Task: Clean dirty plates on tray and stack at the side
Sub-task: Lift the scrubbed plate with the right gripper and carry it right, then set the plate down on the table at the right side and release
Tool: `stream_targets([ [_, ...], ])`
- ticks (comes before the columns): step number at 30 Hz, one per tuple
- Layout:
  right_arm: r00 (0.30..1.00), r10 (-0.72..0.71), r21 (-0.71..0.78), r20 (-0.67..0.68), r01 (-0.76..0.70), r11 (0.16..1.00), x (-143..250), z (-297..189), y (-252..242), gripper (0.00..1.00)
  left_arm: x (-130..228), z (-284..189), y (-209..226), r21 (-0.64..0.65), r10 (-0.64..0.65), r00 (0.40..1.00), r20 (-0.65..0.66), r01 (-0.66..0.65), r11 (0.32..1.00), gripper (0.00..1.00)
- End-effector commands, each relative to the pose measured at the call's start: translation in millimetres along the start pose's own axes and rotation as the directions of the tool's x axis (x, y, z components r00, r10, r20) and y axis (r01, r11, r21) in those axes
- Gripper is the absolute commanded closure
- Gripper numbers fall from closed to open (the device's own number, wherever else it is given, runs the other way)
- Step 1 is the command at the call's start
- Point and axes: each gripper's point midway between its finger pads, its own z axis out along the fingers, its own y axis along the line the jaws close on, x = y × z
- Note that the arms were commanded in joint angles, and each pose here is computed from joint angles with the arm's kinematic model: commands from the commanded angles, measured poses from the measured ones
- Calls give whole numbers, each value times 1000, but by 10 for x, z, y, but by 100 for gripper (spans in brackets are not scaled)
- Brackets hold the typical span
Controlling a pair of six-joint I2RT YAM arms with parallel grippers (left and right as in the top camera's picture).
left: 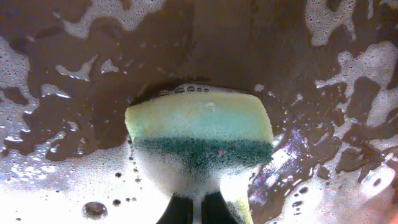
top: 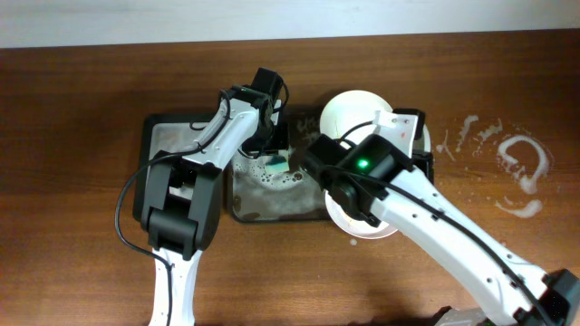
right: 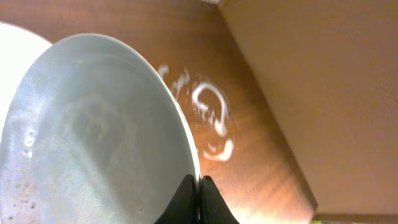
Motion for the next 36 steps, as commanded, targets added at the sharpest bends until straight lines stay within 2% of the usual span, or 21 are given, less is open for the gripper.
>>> stream_targets([
  [1,992,28,38,127,-33,999,-227,-91,-182,96,178,309,59,-27,-12,997,-72,10,1000,99],
  [3,980,63,51,189,-74,996,-340,-116,-194,96,175,309,59,-27,-11,997,-71,10,1000,99],
  [5,969,151,45,194,-162,986,-412,-38,-189,96,171,310,51,-25,-10,998,-69,8,1000,99],
  [9,949,299,114,103,-310,944,-408,372,-395,96,178,313,34,-25,-5,998,-69,3,1000,99],
  [11,932,363,140,5,-360,922,-385,713,-501,96,173,314,28,-24,-4,998,-67,3,1000,99],
  [12,924,379,108,-58,-372,922,-414,924,-492,96,170,314,28,-24,-5,998,-66,3,1000,99],
  [14,912,370,-102,-179,-391,915,-553,1273,-294,96,168,314,28,-24,-4,998,-65,3,1000,99],
  [15,893,381,-243,-239,-435,867,-630,1418,-197,96,169,314,28,-23,-4,998,-66,3,1000,99],
  [17,855,405,-425,-323,-514,745,-722,1627,-176,96,171,314,29,-24,-4,998,-66,3,1000,99],
  [19,797,433,-524,-421,-603,602,-677,1929,-324,96,168,314,28,-24,-4,998,-65,2,1000,99],
  [21,733,462,-491,-499,-679,546,-491,2201,-496,96,168,314,28,-23,-4,998,-65,3,1000,99],
  [25,538,569,-270,-622,-830,489,80,2860,-823,96,168,314,28,-23,-4,998,-65,3,1000,99],
  [28,434,614,-137,-660,-872,469,549,3259,-954,96,169,314,28,-24,-4,998,-66,3,1000,99],
  [31,298,669,9,-681,-910,415,1074,3589,-1115,96,168,314,28,-24,-4,998,-65,3,1000,99],
  [34,238,708,132,-665,-895,425,1564,3803,-1260,96,166,314,28,-23,-4,998,-65,3,1000,99],
  [36,248,708,158,-661,-877,454,1785,3902,-1224,96,156,315,24,-22,-3,998,-60,2,1000,99],
])
